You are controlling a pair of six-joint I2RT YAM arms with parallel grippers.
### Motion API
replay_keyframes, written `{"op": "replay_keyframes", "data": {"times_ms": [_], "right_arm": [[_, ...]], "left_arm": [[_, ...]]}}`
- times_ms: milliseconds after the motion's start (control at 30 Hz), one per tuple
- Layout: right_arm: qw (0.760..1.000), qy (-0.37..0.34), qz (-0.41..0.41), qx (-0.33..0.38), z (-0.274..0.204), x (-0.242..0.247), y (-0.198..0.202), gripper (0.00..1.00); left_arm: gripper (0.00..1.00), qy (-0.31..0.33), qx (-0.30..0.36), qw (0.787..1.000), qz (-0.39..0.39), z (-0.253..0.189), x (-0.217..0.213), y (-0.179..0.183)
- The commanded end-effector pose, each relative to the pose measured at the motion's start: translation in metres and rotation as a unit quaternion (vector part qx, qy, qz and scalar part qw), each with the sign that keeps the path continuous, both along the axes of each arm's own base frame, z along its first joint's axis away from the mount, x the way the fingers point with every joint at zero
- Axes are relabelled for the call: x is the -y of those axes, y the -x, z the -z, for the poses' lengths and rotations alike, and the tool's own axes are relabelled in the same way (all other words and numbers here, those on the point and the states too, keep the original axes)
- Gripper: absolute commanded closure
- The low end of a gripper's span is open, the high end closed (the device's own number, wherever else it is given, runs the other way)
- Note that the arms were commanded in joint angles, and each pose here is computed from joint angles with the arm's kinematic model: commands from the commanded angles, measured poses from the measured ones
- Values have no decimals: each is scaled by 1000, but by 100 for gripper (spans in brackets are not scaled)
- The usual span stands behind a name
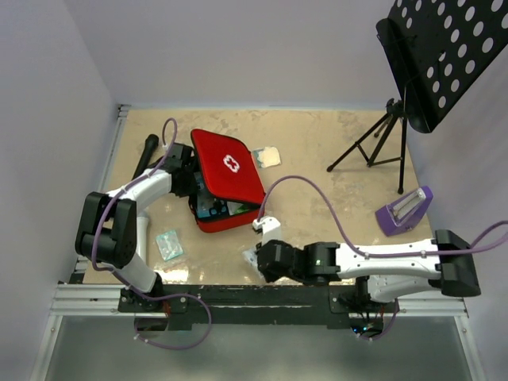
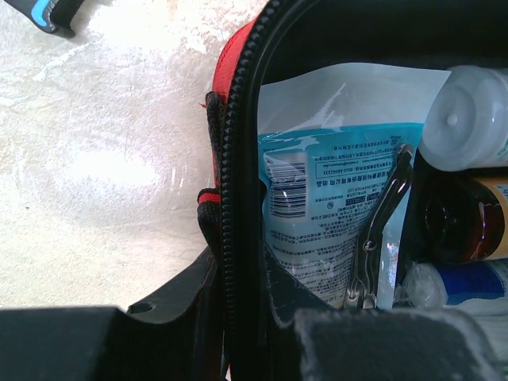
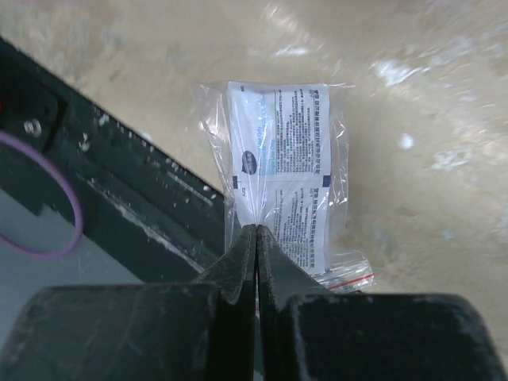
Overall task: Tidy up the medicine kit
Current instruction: Place the medical item at the center of the board, then pick up the medical item at the center of the board.
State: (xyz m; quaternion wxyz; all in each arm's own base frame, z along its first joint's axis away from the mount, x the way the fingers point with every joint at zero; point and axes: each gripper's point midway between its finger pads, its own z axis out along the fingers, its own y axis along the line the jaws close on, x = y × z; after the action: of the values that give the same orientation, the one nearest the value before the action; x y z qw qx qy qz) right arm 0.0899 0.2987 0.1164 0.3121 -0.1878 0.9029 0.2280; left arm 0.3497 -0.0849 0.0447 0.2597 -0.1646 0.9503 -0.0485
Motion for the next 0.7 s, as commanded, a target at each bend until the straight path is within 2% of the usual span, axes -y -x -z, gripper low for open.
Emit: {"op": "replay_keyframes", "data": {"times_ms": [0, 167, 267, 333, 400, 500, 600, 667], "right_arm": [[1000, -11, -18, 2, 1, -31, 13, 100], [998, -40, -26, 39, -7, -83, -1, 100], [997, -34, -42, 52, -4, -112, -6, 98], [997, -35, -52, 54, -6, -123, -5, 61], [996, -47, -47, 60, -19, -122, -7, 35], [995, -63, -21, 68, -44, -103, -18, 26], [991, -93, 32, 96, -90, -66, -41, 25], [982, -111, 100, 118, -122, -30, -79, 25]], "left_arm": [[81, 65, 98, 993, -9, -53, 25, -46], [81, 54, 98, 994, -11, -53, 18, -38], [81, 49, 93, 994, -10, -49, 16, -34], [81, 49, 91, 995, -9, -47, 16, -32], [81, 48, 89, 995, -9, -45, 16, -30], [81, 44, 89, 995, -7, -44, 14, -30], [81, 43, 86, 995, -4, -43, 15, -30], [81, 42, 82, 996, -2, -42, 15, -28]]}}
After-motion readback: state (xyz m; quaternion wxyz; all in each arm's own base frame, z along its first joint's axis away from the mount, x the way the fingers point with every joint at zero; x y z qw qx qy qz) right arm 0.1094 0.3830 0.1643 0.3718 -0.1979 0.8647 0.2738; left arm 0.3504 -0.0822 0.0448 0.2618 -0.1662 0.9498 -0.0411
